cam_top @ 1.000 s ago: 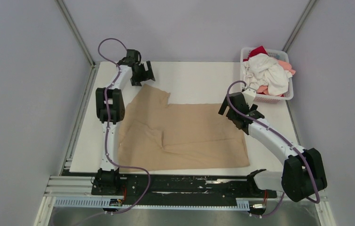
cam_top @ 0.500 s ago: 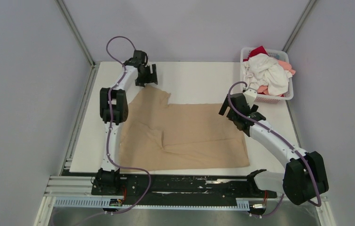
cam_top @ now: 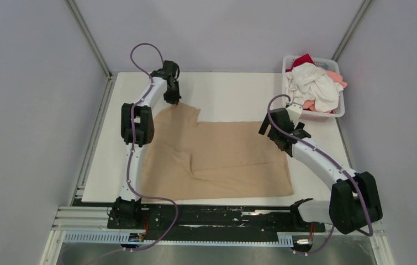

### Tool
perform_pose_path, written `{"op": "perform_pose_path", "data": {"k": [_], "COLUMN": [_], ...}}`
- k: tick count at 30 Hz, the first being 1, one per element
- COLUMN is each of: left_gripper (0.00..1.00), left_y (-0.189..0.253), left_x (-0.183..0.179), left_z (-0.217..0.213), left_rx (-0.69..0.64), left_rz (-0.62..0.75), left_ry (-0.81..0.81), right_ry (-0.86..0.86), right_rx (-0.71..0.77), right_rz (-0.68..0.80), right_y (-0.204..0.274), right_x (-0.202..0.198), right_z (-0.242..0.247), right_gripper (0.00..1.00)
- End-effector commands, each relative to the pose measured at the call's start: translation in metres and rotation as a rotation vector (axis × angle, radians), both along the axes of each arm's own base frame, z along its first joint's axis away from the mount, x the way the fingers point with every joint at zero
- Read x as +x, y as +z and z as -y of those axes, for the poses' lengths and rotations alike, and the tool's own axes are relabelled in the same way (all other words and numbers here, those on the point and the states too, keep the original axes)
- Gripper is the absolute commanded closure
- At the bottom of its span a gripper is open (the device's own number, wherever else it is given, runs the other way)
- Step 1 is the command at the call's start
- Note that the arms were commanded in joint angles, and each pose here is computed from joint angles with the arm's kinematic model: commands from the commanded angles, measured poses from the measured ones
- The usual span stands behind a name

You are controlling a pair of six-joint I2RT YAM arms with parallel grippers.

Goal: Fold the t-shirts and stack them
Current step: Grab the side of the flattened tshirt furthest away from the robot with both arms

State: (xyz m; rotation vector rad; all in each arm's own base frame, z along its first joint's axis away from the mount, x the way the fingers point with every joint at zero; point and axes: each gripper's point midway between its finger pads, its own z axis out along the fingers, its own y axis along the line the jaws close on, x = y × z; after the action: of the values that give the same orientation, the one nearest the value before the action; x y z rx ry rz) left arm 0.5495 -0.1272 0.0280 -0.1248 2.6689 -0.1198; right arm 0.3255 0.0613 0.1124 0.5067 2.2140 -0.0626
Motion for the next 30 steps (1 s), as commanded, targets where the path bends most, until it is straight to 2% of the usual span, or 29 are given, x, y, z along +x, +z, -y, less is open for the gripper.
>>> {"op": "perform_pose_path", "data": {"k": [1,4,10,15,23,27,30], "left_gripper": [0.8,0.99,1.0,1.0,1.0,1.0,1.0], "left_y": [-0.014,-0.002,0.018,0.033,0.055,0.065,0.064], "left_x": [-0.016,-0.009,-0.003,-0.002,-0.007,-0.011,-0.016], "left_z": [0.005,0.01,0.017,0.016,0.013,0.012,0.012], "left_rx": [0.004,-0.017,-0.05,-0.046,-0.05,-0.056,-0.06], "left_rz": [-0.076,-0.033,0.034,0.08,0.125,0.141,0.139], "left_ry": [-0.008,-0.027,-0.085,-0.092,-0.088,-0.087,-0.087], "right_ry": [-0.062,-0.116,-0.197,-0.22,-0.206,-0.216,-0.252], "right_rx": [-0.039,-0.106,-0.216,-0.29,-0.291,-0.282,-0.308], "right_rz": [0.031,0.017,-0.037,-0.105,-0.218,-0.268,-0.286], "right_y": [0.01,0.006,-0.025,-0.048,-0.076,-0.08,-0.079], "right_x": [0.04,0.073,0.137,0.163,0.135,0.114,0.097], "right_z": [0.01,0.016,0.022,0.026,0.03,0.032,0.042], "right_gripper": [0.0,0.02,0.09,0.1,0.16,0.25,0.27]}}
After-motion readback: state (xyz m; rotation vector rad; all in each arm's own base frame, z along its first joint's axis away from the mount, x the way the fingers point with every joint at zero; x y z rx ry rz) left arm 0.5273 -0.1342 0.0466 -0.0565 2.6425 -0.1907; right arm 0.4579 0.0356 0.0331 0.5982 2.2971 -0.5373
